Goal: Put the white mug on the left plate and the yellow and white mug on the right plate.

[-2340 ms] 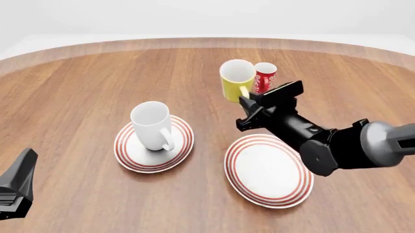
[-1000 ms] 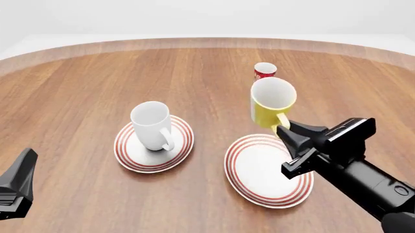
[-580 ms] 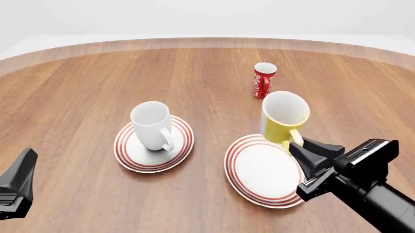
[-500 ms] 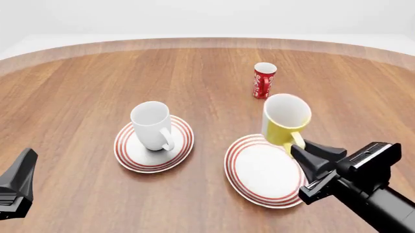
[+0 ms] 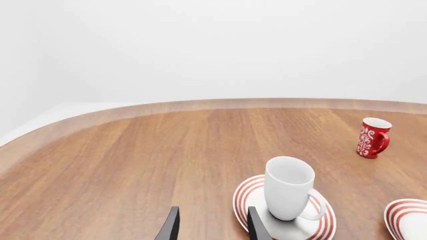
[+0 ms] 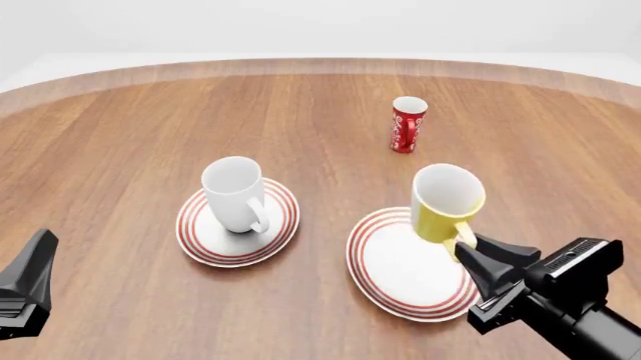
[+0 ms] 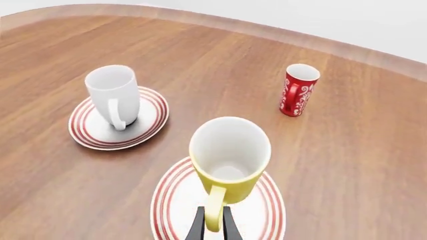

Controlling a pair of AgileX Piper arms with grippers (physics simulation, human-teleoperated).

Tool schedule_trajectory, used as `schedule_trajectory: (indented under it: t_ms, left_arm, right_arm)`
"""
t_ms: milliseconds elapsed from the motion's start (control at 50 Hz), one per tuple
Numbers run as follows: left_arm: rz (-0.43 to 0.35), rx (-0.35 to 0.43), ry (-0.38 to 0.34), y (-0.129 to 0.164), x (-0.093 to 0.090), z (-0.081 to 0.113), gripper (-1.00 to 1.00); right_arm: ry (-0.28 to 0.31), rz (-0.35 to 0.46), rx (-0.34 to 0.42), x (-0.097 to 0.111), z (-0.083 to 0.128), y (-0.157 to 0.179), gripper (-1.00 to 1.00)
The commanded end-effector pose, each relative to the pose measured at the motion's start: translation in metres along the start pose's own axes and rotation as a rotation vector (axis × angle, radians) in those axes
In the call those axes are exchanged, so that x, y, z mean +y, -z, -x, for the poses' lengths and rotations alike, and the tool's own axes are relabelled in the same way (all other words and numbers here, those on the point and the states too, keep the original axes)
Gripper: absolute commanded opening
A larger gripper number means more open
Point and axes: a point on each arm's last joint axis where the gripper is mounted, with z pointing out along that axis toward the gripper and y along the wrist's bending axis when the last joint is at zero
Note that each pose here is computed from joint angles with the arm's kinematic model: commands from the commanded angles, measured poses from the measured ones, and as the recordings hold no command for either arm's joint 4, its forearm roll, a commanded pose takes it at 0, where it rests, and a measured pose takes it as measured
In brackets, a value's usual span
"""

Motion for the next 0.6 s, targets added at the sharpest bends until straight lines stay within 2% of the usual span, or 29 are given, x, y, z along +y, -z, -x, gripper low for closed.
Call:
schedule_trajectory:
  t_ms: [20, 600]
  left_arm:
    - [0.000, 0.000, 0.000, 0.000, 0.000, 0.000, 1.00]
    - [0.000, 0.000, 0.000, 0.000, 0.000, 0.000, 1.00]
  right_arm:
    - [-0.015, -0.001, 0.027, 0.000, -0.004, -0.001, -1.00]
    - [-0.042, 0.015, 0.107, 0.003, -0.021, -0.019, -1.00]
